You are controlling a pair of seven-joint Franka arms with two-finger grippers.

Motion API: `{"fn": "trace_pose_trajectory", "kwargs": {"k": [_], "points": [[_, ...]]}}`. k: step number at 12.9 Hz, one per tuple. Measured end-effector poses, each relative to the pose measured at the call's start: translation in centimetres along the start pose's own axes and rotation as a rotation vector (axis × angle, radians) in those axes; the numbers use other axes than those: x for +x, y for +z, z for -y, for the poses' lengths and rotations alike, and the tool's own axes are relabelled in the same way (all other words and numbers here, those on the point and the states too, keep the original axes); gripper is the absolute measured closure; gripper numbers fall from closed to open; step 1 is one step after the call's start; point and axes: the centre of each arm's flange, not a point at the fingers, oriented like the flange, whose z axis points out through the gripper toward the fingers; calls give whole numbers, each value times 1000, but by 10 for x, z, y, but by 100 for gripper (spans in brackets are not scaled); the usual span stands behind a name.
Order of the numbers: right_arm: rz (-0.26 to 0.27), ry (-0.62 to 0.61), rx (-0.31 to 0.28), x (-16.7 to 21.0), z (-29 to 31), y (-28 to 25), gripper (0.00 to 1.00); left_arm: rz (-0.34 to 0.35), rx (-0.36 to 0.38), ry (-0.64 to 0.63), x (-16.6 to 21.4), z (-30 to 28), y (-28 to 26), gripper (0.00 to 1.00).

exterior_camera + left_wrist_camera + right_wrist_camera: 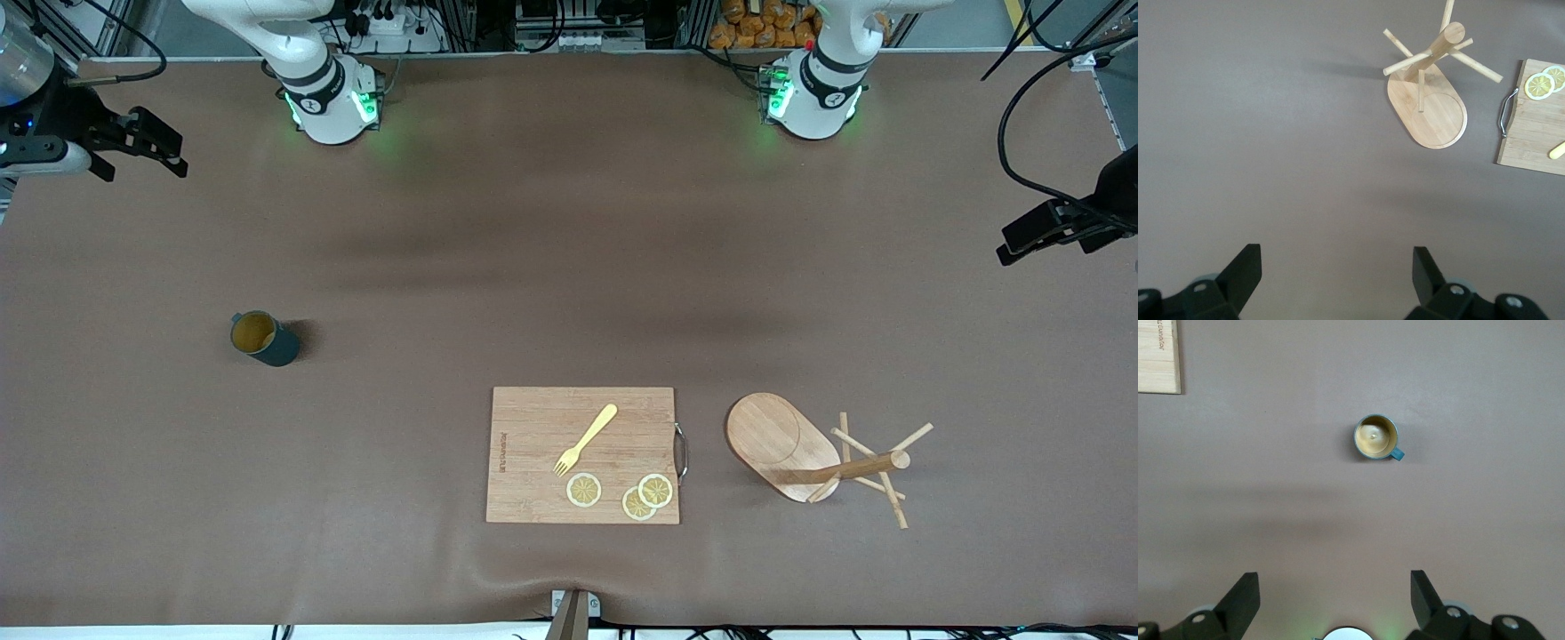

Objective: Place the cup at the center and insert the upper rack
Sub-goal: 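Reach the right gripper toward the teal mug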

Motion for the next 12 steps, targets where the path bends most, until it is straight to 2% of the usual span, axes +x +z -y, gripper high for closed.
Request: {"fn": "trace_pose_trajectory", "kwargs": {"k": [8,10,12], "points": [[-6,23,1,5,0,7,0,-6,-4,38,-5,-20,-3,0],[12,104,6,17,0,22,0,-9,-4,38,-6,-20,-5,0],[50,222,59,37,5,48,0,-6,-4,39,-7,-21,-6,0]]}}
